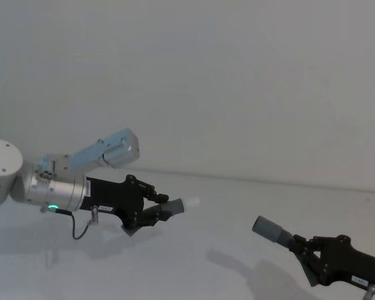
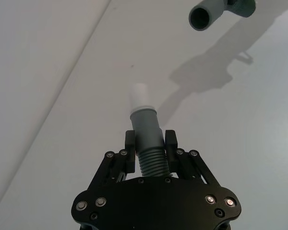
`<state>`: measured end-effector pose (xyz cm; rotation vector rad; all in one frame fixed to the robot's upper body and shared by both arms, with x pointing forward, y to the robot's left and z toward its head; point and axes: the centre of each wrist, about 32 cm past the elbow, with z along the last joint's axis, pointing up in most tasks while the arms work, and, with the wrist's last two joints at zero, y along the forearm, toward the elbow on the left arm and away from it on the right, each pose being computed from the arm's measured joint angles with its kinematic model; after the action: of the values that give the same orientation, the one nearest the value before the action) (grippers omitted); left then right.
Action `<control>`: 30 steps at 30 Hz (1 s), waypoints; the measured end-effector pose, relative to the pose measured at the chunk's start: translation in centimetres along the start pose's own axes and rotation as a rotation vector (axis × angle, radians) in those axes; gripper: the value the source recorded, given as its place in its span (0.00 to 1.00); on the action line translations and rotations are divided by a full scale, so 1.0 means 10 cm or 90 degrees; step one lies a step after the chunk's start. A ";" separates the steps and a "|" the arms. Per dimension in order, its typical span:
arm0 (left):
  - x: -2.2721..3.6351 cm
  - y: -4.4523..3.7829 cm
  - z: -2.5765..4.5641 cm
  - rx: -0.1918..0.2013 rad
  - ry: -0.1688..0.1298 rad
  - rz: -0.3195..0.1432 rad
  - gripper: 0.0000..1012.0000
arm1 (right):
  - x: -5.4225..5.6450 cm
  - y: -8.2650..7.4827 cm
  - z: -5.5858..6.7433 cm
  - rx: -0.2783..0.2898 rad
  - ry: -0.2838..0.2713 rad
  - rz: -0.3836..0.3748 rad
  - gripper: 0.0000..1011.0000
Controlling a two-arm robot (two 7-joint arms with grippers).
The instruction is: Use both hands to pick up one end of the pipe from the table, align the ends, and insert them.
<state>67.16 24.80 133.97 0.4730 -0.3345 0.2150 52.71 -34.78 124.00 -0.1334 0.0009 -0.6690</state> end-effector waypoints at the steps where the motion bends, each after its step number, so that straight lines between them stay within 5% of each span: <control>1: 0.008 0.001 0.006 -0.002 -0.002 -0.005 0.33 | 0.01 -0.01 0.00 0.005 -0.005 0.008 0.05; 14: 0.145 0.014 0.115 -0.023 -0.034 -0.070 0.33 | 0.06 -0.08 -0.01 0.034 -0.050 0.062 0.05; 30: 0.222 -0.021 0.216 -0.037 -0.058 -0.134 0.33 | 0.04 -0.08 0.00 0.052 -0.073 0.068 0.05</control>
<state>68.69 23.86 136.49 0.4584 -0.3764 -0.0216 52.50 -35.65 124.17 -0.0919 -0.1285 -0.5536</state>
